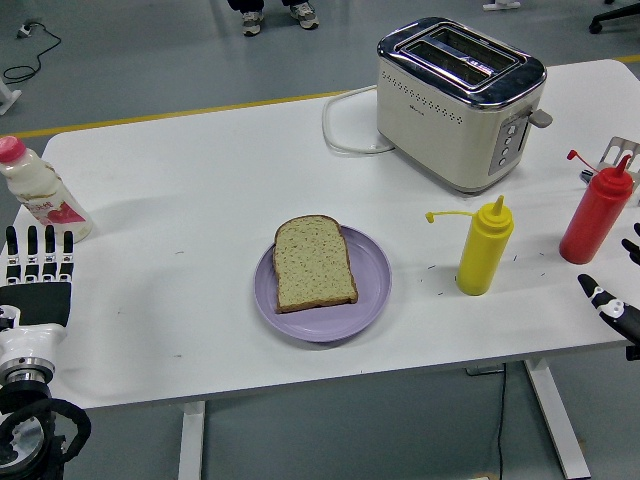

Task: Pick up the cup,pour liquid into bread,place the cup on the desk

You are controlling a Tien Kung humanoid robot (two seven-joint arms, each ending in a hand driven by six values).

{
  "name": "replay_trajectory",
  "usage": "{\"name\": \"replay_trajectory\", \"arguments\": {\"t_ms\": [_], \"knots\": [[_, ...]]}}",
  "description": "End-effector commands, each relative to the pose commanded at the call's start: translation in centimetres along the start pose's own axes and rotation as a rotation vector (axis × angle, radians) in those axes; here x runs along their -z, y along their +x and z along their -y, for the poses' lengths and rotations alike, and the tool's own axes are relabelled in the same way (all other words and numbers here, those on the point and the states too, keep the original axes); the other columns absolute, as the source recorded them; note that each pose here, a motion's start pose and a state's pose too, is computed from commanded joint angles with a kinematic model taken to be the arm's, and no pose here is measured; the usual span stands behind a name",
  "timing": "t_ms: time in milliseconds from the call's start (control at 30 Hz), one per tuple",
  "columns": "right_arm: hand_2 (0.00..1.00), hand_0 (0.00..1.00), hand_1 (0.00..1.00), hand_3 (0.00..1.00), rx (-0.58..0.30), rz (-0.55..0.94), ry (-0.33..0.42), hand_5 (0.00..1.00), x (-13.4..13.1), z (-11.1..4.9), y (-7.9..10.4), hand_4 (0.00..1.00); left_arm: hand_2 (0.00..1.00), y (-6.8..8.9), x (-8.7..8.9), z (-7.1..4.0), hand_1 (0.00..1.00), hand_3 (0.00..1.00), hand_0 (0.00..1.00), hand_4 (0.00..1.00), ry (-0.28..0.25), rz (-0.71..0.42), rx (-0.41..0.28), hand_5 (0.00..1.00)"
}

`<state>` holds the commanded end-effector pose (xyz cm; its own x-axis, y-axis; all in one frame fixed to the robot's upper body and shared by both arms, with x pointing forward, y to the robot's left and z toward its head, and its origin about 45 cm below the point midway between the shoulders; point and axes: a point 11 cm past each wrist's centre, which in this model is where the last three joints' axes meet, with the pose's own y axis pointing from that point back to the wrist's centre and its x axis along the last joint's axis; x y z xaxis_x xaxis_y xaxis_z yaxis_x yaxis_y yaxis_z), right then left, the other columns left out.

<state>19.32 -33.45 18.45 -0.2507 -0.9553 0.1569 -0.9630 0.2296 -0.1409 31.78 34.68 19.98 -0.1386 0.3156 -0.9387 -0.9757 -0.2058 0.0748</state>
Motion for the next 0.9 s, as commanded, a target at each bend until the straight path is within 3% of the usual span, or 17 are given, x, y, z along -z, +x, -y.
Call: {"name": "replay_trajectory", "arguments": {"t_ms": [367, 400, 467, 767, 800, 900], "knots": [[0.949, 0.947, 0.882, 0.998, -0.073, 0.007, -0.005, 0.154, -0.1, 1.2, 1.8, 0.834, 0.934, 0.0, 0.0, 0.0, 0.871, 0.854, 0.858, 0.715, 0.000, 0.000, 0.000, 0.998], [0.941, 0.941, 0.875, 0.988, -0.080, 0.009, -0.004, 0.183, -0.1, 1.4, 2.0, 0.786, 0.934, 0.0, 0.0, 0.0, 0.871, 0.854, 0.858, 0.715, 0.000, 0.000, 0.000, 0.998], [0.941, 0.941, 0.875, 0.988, -0.096, 0.020, -0.003, 0.183, 0.0, 1.8, 2.5, 0.786, 0.934, 0.0, 0.0, 0.0, 0.871, 0.854, 0.858, 0.715, -0.001, 0.000, 0.000, 0.998], [0.922, 0.932, 0.867, 0.958, -0.174, 0.161, 0.006, 0.208, 1.0, 4.3, 4.5, 0.751, 0.934, -0.1, -0.2, 0.1, 0.871, 0.854, 0.858, 0.715, -0.005, -0.001, 0.002, 0.998], [0.891, 0.916, 0.844, 0.929, -0.180, 0.184, 0.009, 0.255, 1.2, 4.6, 4.7, 0.672, 0.934, -0.1, -0.2, 0.1, 0.871, 0.854, 0.858, 0.715, -0.006, -0.001, 0.002, 0.998], [0.891, 0.916, 0.844, 0.929, -0.194, 0.231, 0.020, 0.255, 1.7, 5.3, 5.1, 0.672, 0.934, -0.1, -0.2, 0.1, 0.871, 0.854, 0.858, 0.715, -0.008, -0.002, 0.003, 0.998]]}}
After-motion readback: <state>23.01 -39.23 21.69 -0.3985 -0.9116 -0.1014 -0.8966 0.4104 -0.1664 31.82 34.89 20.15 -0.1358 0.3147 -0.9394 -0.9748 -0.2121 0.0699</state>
